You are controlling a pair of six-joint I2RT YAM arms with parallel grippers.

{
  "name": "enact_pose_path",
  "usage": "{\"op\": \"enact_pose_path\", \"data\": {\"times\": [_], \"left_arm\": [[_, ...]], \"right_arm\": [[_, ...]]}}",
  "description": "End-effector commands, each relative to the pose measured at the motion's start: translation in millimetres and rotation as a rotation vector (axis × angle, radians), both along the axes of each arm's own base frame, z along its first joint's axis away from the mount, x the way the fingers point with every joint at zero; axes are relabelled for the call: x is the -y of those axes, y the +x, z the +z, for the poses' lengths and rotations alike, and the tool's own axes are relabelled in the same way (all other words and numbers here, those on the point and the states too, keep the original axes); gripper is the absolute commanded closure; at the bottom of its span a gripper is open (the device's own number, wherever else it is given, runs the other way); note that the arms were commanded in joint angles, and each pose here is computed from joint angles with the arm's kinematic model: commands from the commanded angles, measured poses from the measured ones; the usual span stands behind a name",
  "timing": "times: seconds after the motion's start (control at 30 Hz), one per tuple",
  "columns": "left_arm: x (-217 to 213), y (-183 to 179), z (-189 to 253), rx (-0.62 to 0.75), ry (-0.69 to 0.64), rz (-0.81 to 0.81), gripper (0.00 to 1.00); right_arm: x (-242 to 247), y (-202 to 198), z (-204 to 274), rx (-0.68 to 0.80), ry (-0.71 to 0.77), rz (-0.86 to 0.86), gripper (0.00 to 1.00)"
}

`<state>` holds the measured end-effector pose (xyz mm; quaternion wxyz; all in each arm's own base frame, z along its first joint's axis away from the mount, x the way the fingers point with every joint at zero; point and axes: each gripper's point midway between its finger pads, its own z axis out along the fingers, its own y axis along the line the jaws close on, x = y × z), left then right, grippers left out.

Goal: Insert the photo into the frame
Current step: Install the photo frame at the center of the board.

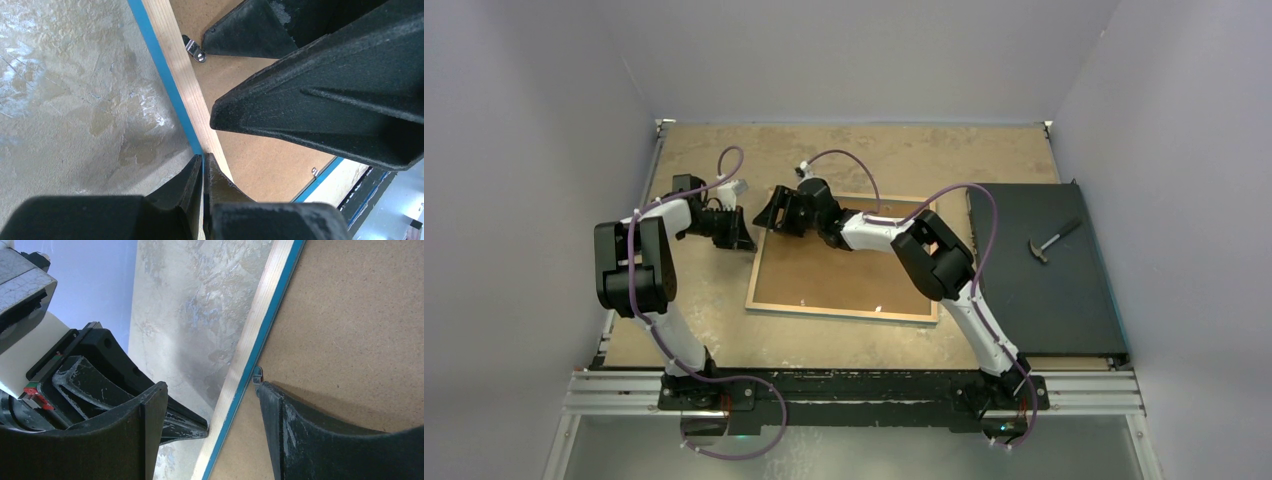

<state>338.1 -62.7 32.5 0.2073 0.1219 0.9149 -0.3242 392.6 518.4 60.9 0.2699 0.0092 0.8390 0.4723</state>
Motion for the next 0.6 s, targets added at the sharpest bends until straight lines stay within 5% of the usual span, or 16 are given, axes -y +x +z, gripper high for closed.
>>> {"op": "enact_pose_path", "data": {"times": [0.0, 0.57], "left_arm": [[-2.1, -12.0, -11.4, -0.032, 0.04, -0.027, 0.99], [-2.2, -9.9, -12.9, -0.033, 0.039, -0.019, 0.99]], "right_arm": [[7.7, 1.6, -1.0, 0.019, -0.05, 0.023, 0.29], [-12.1, -17.5, -8.0, 0.057, -0.029, 0.245, 0.31]]}}
